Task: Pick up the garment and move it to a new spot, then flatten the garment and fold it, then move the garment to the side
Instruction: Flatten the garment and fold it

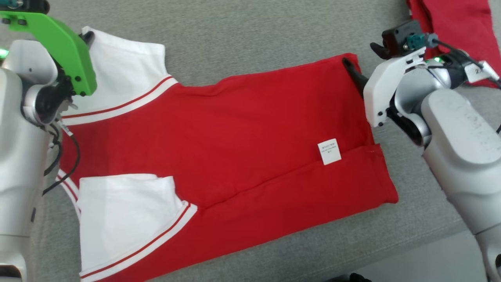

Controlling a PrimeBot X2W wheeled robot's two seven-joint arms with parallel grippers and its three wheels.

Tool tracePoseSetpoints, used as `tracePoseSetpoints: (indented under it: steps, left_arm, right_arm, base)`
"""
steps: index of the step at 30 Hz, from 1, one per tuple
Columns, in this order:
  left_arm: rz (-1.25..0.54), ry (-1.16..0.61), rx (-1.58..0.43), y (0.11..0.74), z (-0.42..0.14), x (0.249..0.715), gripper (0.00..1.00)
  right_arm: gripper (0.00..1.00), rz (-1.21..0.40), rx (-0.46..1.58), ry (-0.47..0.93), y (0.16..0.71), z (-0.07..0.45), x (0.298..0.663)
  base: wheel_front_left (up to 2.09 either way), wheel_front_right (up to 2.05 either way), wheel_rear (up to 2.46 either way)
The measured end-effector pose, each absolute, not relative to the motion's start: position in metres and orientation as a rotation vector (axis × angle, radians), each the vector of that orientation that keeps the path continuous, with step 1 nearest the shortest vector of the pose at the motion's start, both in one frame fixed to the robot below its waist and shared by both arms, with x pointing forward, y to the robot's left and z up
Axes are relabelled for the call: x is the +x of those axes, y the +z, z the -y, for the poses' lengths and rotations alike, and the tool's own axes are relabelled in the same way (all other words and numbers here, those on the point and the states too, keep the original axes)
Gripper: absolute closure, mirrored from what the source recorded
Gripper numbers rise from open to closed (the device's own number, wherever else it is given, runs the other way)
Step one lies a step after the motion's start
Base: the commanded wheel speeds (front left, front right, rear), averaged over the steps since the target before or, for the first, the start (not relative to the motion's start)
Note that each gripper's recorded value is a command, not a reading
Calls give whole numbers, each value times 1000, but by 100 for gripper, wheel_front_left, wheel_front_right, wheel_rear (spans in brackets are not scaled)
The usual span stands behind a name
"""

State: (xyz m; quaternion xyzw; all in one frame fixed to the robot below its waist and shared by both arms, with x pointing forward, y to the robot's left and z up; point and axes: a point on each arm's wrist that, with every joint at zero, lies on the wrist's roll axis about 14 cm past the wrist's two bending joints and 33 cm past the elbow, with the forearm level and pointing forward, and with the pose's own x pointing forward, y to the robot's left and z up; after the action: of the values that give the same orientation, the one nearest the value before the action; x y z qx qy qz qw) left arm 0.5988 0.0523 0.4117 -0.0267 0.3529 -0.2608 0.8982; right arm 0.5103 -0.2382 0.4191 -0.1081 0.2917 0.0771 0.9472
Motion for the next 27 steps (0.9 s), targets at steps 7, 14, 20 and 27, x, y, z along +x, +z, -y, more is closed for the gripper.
tracePoseSetpoints:
  steps: [7,14,20,27]
  left_arm:
    - [-711,-523,-82,419,-64,592,100]
    - [-708,-518,-87,420,-68,590,100]
    - [-708,-513,-92,419,-71,592,100]
    - [-654,-502,-98,430,-74,599,100]
  right_arm:
    - [0,-770,-195,204,401,230,513]
    - [65,-850,-143,211,392,232,511]
    - [100,-837,-110,220,388,229,510]
    - [100,-670,-135,189,410,239,532]
  base:
    - [0,0,0]
    - [0,0,0]
    - [0,0,0]
    - [0,0,0]
